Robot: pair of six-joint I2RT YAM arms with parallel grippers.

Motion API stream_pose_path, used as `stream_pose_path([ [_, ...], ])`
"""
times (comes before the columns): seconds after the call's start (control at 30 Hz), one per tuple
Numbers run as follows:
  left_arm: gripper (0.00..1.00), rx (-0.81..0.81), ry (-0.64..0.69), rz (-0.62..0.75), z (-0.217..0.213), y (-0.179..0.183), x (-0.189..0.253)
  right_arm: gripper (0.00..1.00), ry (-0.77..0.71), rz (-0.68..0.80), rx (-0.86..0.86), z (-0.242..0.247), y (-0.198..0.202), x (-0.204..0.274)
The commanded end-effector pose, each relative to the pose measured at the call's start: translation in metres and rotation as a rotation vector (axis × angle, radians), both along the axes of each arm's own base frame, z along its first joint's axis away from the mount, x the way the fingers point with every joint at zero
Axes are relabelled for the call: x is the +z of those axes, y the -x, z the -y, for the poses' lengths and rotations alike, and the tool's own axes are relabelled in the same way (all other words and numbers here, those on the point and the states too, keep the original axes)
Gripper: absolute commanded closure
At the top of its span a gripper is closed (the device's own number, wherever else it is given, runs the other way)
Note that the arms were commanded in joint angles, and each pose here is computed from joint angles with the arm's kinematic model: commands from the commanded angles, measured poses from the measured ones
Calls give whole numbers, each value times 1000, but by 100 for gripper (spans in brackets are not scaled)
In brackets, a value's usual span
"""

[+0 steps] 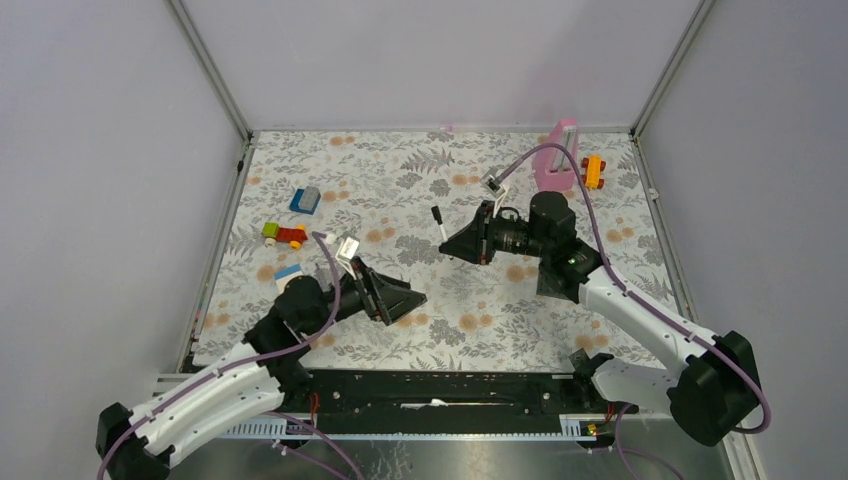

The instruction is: Insert the pens into the pen caps

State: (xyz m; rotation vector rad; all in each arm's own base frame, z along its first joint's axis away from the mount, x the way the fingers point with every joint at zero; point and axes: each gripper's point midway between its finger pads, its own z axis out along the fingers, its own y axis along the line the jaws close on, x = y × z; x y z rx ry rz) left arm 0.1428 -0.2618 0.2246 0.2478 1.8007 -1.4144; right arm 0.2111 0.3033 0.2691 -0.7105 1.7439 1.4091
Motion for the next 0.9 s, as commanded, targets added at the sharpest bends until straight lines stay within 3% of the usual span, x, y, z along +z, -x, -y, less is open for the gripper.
stream_pose_path([
  [0.0, 3, 70, 1, 58, -15, -3, 26, 100, 172, -40, -311, 24, -50, -39],
  [0.13, 1, 157, -40, 56, -35, -7, 38, 100, 290, -87, -522, 47, -79, -65],
  [0.37, 1, 470, -183, -11, -99, -24, 56, 100, 503, -201, -806, 84, -114, -110],
  [0.67, 1, 664, -295, 50, -168, -13, 83, 100, 724, -301, -881, 88, -143, -161],
  [0.87, 1, 732, -330, 60, -186, -14, 64, 100, 847, -351, -877, 87, -159, -192],
])
